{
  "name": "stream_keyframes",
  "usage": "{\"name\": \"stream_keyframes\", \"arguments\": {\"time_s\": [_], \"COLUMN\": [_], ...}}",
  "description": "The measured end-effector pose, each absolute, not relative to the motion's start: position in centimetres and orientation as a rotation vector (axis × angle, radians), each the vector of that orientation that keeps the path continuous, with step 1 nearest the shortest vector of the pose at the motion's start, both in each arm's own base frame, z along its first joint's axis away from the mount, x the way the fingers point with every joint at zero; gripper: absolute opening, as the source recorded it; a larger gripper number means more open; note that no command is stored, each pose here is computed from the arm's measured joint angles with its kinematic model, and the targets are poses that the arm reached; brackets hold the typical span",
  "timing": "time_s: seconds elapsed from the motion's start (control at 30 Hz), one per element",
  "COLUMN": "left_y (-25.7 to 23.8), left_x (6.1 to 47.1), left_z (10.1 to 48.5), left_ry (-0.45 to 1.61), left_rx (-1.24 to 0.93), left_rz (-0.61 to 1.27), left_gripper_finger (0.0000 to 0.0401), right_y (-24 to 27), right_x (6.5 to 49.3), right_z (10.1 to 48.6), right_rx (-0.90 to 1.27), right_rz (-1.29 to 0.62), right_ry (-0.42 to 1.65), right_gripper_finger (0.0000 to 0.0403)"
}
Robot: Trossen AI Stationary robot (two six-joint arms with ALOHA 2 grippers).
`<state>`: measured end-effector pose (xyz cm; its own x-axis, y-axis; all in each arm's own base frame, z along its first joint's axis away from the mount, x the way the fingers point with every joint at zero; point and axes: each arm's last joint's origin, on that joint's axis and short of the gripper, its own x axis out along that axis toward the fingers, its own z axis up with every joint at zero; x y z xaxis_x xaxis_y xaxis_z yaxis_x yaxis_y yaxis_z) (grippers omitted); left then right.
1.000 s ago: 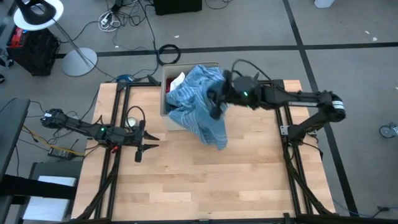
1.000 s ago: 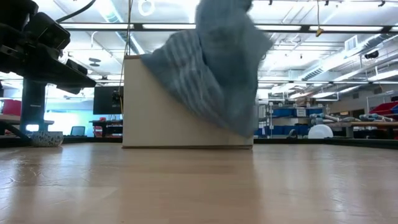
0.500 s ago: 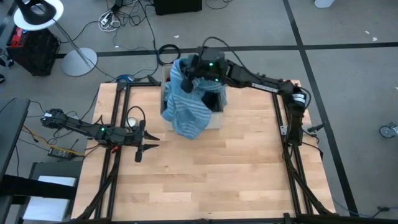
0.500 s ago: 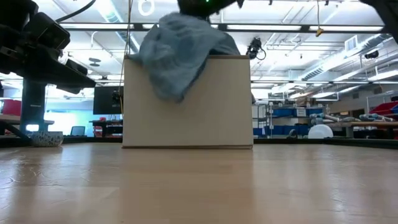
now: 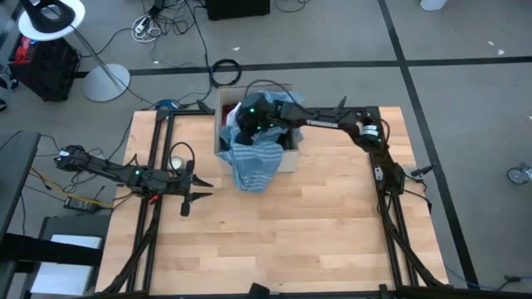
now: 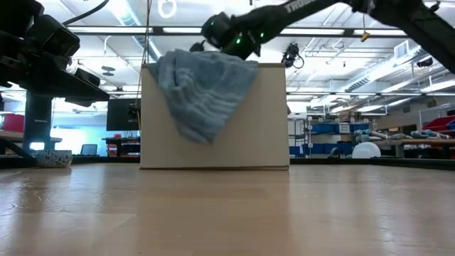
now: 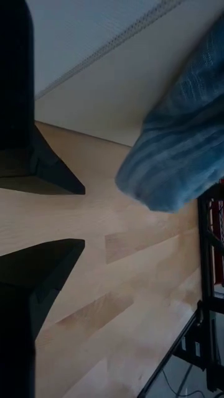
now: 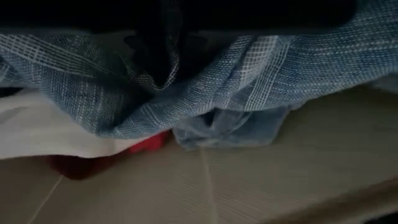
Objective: Sort clothes
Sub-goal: Put the blue striped shirt into the laundry organizer
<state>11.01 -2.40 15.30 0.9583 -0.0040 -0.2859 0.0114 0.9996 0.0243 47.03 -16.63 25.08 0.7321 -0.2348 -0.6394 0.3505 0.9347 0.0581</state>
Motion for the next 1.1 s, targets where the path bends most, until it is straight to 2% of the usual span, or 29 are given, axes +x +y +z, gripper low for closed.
{"name": "stream_keyframes", "arguments": {"time_s": [0.2,0.33,0.53,0.67,0.9,1.1], "left_y": [-2.4,-2.4,-2.4,-2.4,-2.4,-2.4], "left_x": [11.0,11.0,11.0,11.0,11.0,11.0], "left_z": [15.3,15.3,15.3,15.3,15.3,15.3], "left_ry": [0.288,0.288,0.290,0.289,0.289,0.289], "left_rx": [0.025,0.025,0.026,0.025,0.025,0.025], "left_rz": [-0.008,-0.007,-0.007,-0.008,-0.008,-0.008], "left_gripper_finger": [0.0131,0.0131,0.0131,0.0131,0.0131,0.0131], "right_y": [-18.4,-18.8,-18.3,-17.6,-15.7,-14.6], "right_x": [48.0,47.9,46.5,44.5,40.0,36.6], "right_z": [22.2,21.9,25.6,30.7,37.9,40.0], "right_rx": [0.296,0.332,0.272,0.228,0.203,0.231], "right_rz": [-0.357,-0.330,-0.310,-0.308,-0.332,-0.432], "right_ry": [0.641,0.641,0.612,0.527,0.446,0.533], "right_gripper_finger": [0.0104,0.0160,0.0213,0.0224,0.0217,0.0205]}}
